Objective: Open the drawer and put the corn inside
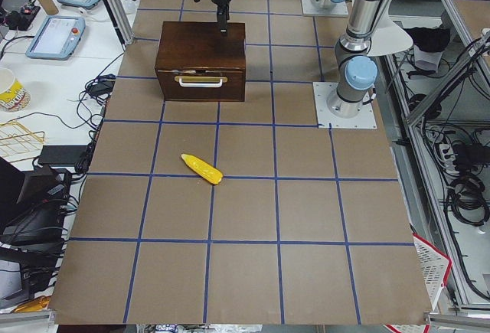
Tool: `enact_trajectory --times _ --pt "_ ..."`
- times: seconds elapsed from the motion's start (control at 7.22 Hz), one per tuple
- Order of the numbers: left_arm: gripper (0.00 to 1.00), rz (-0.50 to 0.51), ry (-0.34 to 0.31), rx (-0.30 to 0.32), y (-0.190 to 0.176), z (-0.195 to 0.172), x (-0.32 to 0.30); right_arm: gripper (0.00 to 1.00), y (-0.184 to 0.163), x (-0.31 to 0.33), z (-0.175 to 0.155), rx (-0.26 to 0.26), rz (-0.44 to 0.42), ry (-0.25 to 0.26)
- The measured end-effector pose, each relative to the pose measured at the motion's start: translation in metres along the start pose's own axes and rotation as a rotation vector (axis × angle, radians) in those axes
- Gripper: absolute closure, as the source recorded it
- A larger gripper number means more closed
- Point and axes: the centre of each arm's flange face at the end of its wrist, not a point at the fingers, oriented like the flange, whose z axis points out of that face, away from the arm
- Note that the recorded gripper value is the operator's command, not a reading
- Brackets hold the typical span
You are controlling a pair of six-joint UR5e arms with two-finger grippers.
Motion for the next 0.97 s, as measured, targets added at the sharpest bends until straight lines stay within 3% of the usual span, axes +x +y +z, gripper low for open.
enact_trajectory --times 0.97 --pt "0.00 -0.004 -0.013 0.001 0.0012 -0.0021 -0.0046 0.00 0.0000 0.0000 0.0000 0.000 0.000 0.000"
